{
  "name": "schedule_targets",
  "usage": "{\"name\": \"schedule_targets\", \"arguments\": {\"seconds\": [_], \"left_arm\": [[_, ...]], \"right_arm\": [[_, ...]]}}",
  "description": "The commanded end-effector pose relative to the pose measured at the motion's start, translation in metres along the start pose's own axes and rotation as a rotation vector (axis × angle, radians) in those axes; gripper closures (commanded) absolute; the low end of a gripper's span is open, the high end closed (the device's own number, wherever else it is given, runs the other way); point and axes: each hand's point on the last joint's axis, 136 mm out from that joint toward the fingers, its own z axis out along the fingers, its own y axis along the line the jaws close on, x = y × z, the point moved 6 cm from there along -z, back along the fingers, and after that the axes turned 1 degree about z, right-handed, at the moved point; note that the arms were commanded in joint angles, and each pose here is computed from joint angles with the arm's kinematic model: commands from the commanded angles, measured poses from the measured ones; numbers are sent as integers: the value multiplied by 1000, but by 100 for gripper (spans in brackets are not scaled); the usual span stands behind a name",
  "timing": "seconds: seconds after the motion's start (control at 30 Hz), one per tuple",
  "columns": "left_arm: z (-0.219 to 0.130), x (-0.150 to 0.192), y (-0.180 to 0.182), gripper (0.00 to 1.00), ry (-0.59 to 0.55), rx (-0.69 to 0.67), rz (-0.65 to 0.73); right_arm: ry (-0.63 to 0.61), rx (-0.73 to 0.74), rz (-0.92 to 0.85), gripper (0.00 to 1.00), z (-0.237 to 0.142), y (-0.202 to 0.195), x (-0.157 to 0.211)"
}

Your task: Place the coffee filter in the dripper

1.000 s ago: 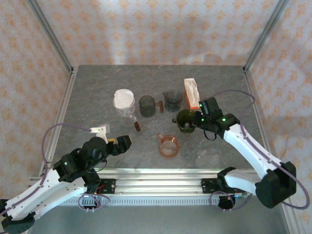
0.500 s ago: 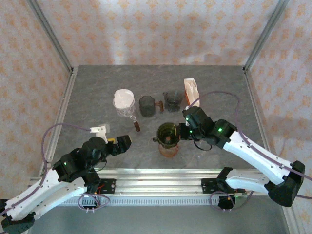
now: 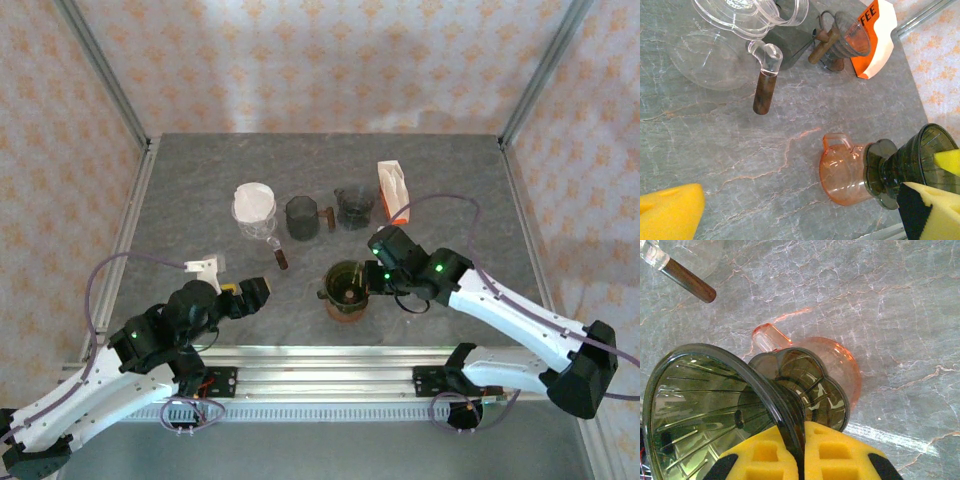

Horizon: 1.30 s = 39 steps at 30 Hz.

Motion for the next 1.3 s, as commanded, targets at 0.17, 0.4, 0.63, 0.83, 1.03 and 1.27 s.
{"name": "schedule_targets", "arguments": {"seconds": [0.17,0.4,0.63,0.83,1.03,1.27], "left_arm": [[-4,-6,1,0,-26,-19,6],[-4,-6,0,0,-18,-14,8],[-6,-8,-1,0,-32,-10,2],[-6,-12,-5,0,-43,-1,14],[6,-8,-13,2,0,18,27],[11,-7,-21,0,37,26,52]], "right_arm": [[-52,29,21,100,5,-5,-3],[-69,37,31,65,6,-10,-1],[-143,36,24,35,-13,-10,-9],[-315,93,-8,33,-54,-15,-29],[-398,129,-18,35,-69,-16,-50],[-425,179,63,52,-56,-37,-108]]}}
